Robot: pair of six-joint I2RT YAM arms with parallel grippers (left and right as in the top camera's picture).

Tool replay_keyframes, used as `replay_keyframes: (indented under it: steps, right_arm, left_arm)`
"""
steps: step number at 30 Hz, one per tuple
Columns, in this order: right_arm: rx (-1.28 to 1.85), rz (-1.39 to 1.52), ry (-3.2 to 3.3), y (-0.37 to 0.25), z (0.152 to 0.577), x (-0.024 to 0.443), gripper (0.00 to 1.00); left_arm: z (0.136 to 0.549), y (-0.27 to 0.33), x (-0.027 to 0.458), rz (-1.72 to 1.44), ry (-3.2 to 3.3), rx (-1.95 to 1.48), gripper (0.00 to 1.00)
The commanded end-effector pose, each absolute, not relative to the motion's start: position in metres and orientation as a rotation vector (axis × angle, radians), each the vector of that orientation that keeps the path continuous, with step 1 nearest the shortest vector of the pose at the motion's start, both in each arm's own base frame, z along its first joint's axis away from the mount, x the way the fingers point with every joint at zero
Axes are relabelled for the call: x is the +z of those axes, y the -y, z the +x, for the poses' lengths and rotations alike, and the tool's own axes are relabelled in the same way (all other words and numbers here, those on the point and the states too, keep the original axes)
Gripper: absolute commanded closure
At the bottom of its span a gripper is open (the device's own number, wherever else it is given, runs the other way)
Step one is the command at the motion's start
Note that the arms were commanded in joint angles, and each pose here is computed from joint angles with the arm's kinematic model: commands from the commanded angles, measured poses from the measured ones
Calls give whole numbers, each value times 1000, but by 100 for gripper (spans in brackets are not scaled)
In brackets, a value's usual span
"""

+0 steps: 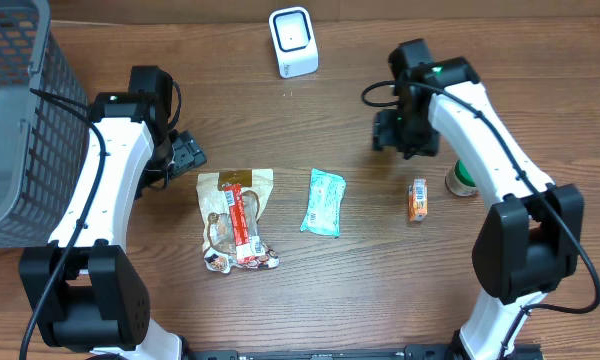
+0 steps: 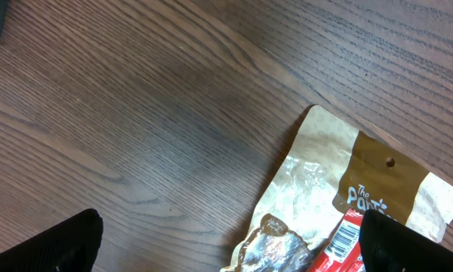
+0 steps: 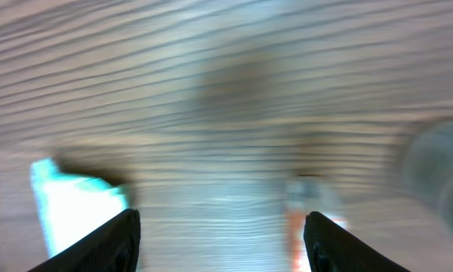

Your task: Scan the item barcode

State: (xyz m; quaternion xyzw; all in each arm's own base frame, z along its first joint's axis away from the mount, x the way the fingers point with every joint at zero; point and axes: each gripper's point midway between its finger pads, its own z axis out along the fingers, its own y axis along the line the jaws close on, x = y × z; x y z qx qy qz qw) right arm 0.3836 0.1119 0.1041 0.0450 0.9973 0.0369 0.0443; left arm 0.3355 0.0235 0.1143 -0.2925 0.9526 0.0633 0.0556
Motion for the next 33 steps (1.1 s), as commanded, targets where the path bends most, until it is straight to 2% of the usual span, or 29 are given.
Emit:
replay_keyframes:
  steps: [1,11,13,25,33]
  right_arm:
    - [354,18,-3036,-161,374,115,30]
    - [368,-172,-2946,-229,362,83,29]
    - [311,-205,-2916,-233,361,71,26]
    - [179,-194,-2987,-212,336,29,24]
    - [108,-4,-3102,-198,311,25,24]
  left_arm:
    - [339,-25,119,-891,-2871,191,1]
    - [339,-25,119,-891,-2871,190,0]
    - [339,-25,119,-891,-2871,190,0]
    - [339,-25,119,-891,-2871,190,0]
    - [339,-25,119,-891,-2870,190,0]
